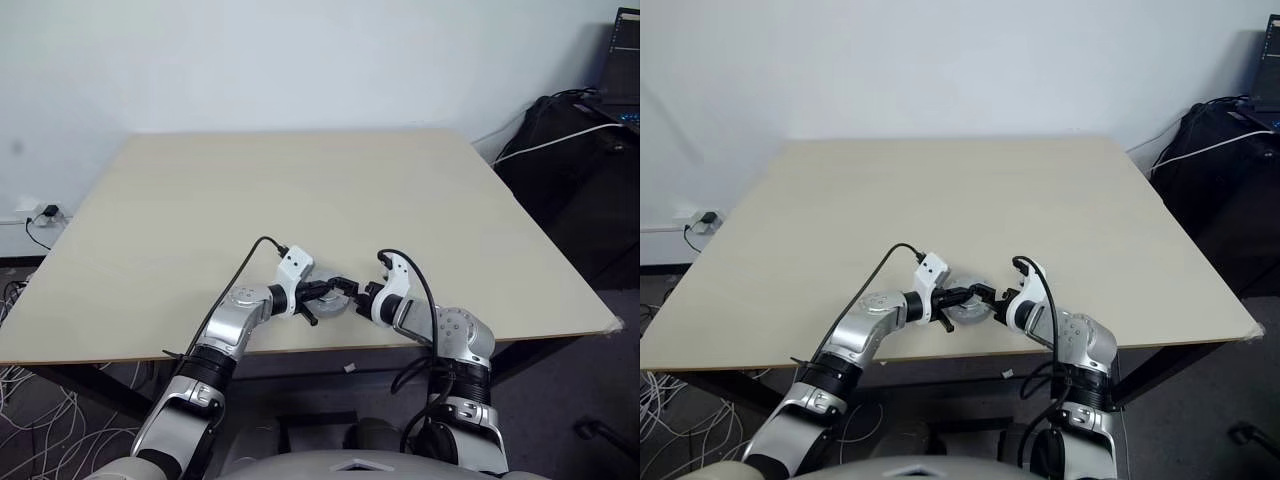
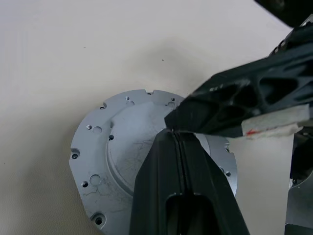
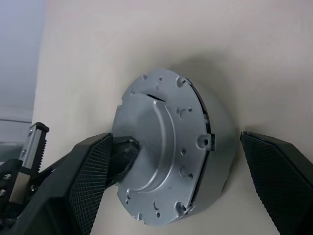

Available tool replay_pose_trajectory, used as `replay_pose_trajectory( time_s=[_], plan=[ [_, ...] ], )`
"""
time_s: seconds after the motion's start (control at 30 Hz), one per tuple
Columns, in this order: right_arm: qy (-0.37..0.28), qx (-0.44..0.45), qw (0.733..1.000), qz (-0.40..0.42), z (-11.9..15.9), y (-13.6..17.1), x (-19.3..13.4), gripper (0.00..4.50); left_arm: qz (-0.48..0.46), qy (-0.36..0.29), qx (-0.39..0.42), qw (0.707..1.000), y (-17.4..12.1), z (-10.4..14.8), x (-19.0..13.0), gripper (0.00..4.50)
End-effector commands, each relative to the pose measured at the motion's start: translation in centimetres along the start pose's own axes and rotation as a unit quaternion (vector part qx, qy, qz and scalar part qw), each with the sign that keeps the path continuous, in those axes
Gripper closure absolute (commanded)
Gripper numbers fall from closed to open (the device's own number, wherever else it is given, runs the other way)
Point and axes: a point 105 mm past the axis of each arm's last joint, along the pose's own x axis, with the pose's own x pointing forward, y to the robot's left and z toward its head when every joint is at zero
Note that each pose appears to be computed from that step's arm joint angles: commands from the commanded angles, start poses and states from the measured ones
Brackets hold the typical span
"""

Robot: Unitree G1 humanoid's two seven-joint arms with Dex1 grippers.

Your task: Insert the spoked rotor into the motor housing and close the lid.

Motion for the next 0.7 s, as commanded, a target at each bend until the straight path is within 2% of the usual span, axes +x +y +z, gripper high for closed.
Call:
replay_pose_trajectory(
  time_s=[0.03, 0.43, 0.6, 0.7],
  plan=[
    [0.007, 0.009, 0.999, 0.047, -0.1, 1.4, -0.1, 0.02, -0.004, 0.003, 0.005, 1.0, -0.1, 0.0, 0.0, 4.5],
    [0.021, 0.045, 0.988, 0.144, -0.3, 2.7, -0.8, 0.02, -0.003, 0.004, 0.003, 1.0, -0.1, -0.2, -0.2, 4.5],
    [0.015, 0.055, 0.988, 0.146, -0.2, 2.3, -0.5, 0.02, 0.001, 0.005, 0.002, 1.0, 0.0, -0.3, -0.4, 4.5],
    [0.019, 0.057, 0.992, 0.11, -0.7, 0.9, 0.1, 0.02, 0.002, 0.007, 0.001, 1.0, 0.0, -0.5, -0.6, 4.5]
  ],
)
